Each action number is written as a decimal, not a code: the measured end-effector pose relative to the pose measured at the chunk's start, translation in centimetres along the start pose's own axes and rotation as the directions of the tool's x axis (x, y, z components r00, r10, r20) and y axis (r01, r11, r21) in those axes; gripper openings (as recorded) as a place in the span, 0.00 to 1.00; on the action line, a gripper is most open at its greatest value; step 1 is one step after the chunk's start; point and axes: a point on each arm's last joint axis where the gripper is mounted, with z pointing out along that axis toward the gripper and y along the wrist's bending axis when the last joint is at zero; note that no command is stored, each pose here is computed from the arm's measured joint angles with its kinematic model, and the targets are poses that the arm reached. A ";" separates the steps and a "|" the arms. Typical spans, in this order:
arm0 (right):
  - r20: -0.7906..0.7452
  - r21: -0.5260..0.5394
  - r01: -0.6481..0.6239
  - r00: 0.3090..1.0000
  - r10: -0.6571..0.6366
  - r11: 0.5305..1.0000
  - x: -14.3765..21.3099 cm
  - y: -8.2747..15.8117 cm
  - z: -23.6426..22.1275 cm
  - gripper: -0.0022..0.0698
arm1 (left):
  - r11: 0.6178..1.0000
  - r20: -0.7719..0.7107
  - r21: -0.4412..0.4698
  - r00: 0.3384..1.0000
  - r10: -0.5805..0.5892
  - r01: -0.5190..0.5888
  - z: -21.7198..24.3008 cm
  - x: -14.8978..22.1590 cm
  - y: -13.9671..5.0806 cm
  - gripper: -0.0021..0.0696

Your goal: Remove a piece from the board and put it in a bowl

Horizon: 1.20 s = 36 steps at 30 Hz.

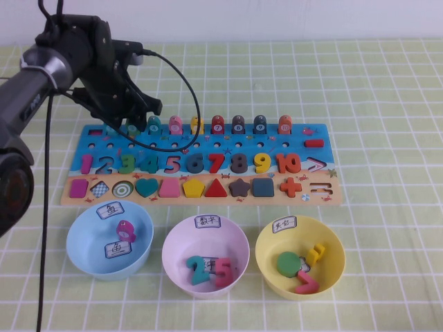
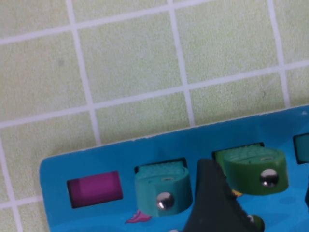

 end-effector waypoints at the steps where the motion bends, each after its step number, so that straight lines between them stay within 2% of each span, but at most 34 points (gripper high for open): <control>1: 0.000 0.000 0.000 1.000 0.000 1.000 0.0 0.0 0.0 0.01 | 1.000 -0.002 0.002 1.000 -0.001 0.001 0.1 0.0 0.0 0.52; 29: 0.000 0.000 0.000 1.000 0.000 1.000 0.0 0.0 0.0 0.01 | 1.000 0.009 0.015 1.000 -0.011 0.011 0.1 -0.1 -0.1 0.52; 36: 0.000 0.000 0.000 1.000 0.000 1.000 0.0 0.0 0.0 0.01 | 1.000 0.017 0.016 1.000 -0.011 0.011 0.1 -0.2 -0.1 0.44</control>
